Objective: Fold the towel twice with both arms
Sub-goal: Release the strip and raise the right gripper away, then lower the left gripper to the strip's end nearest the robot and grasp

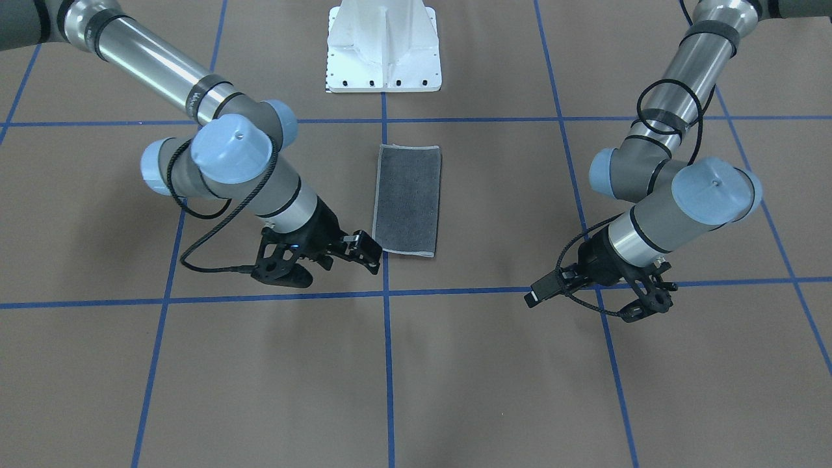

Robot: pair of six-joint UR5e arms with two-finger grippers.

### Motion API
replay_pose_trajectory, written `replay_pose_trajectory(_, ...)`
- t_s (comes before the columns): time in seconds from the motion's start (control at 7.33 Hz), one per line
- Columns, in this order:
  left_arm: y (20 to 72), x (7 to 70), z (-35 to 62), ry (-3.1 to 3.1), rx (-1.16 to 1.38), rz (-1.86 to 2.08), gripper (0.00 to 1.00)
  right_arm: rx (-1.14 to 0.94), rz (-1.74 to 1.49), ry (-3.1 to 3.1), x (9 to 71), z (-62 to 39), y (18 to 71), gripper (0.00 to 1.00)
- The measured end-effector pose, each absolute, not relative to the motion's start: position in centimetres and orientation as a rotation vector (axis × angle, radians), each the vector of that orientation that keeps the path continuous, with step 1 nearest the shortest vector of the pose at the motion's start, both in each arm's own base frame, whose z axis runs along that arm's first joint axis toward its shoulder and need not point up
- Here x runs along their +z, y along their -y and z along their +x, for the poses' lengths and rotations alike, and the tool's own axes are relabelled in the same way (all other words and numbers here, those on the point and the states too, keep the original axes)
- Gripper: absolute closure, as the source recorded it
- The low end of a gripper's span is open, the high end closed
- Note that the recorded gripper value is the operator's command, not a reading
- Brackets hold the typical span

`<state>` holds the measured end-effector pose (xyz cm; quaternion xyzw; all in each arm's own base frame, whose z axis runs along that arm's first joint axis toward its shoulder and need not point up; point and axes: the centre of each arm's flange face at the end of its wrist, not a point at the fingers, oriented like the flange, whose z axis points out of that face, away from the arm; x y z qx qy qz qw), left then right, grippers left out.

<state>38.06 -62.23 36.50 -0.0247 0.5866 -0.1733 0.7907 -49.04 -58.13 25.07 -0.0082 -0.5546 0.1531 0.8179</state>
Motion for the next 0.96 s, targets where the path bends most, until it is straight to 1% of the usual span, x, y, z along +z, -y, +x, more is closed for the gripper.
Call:
replay_pose_trajectory(0.27,57.9,32.4,39.4,-1.331,-0.413,-0.125,0.0,0.321,-0.037,1.183,27.8,-42.5,61.5,0.0)
replay_pose_trajectory(0.41,54.8,31.1,41.1,-1.353,-0.424,-0.166,0.0,0.309,-0.043,1.185,29.5,-39.0,62.9,0.0)
replay_pose_trajectory(0.68,47.4,29.8,43.6,-1.361,-0.44,-0.208,0.0,0.27,-0.016,1.175,32.6,-34.1,64.4,0.0)
replay_pose_trajectory(0.96,38.8,28.6,47.9,-1.303,-0.455,-0.196,0.0,0.264,-0.005,1.166,34.0,-32.6,64.8,0.0)
